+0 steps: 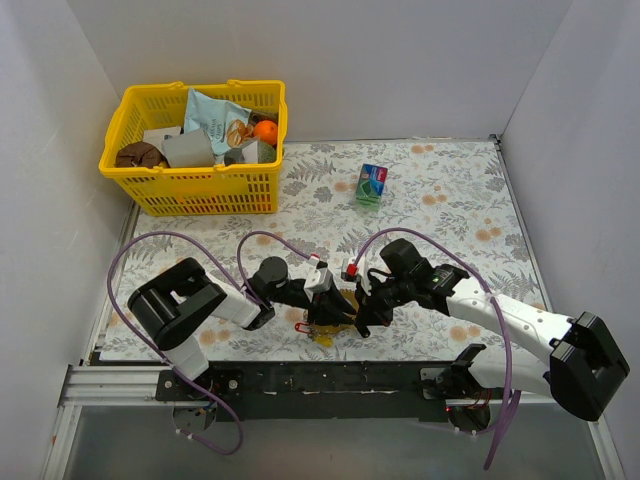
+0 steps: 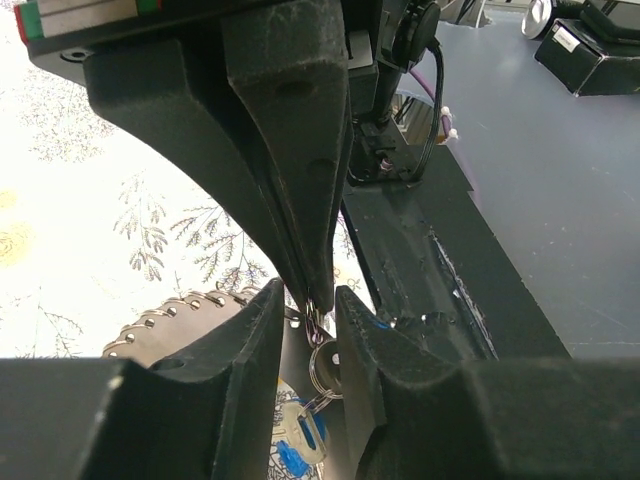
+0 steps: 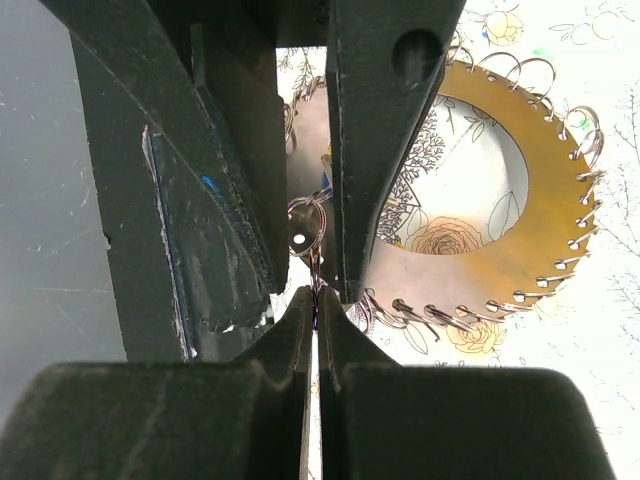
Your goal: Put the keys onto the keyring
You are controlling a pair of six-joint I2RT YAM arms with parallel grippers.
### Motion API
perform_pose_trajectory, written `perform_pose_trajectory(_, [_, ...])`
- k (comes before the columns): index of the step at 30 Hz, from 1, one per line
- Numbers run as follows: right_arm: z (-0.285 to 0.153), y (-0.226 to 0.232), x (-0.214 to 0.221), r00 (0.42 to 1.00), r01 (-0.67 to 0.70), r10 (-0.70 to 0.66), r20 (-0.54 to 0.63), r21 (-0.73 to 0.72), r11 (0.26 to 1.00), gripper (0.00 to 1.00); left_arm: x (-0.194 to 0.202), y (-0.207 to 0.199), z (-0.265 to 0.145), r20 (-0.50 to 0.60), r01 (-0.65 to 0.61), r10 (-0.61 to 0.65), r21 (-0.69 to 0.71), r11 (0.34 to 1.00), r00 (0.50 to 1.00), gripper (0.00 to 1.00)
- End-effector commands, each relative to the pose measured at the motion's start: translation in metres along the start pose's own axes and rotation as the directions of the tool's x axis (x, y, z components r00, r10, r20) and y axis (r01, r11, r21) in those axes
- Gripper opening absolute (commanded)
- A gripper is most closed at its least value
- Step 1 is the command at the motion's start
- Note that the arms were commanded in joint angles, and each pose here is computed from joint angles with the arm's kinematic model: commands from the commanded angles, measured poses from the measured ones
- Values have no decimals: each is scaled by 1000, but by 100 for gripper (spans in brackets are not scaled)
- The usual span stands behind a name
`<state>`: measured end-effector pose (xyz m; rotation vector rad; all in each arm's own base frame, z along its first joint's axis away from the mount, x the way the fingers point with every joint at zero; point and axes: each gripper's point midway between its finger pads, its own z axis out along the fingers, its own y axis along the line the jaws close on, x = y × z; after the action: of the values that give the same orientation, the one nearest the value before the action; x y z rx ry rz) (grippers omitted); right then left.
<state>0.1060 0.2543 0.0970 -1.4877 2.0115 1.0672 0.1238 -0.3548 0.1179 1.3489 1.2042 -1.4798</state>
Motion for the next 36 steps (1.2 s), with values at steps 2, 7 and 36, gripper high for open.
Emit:
perform_pose_trajectory(2, [-4,3,-22,997,47,-47,65,-5,999,1,-5,0,5,6,-29,29,19,999,1000,21])
perform_pose_trajectory(7, [-4,4,-23,997,48,-47,68,-8,999,1,-5,1,7,-1,-21,22,35,999,1000,0])
perform_pose_trajectory(36, [-47,-1,-74,918,89,-168,360,226,970,65,-89,-9,-26,374,-117,193,-215,970,907,0])
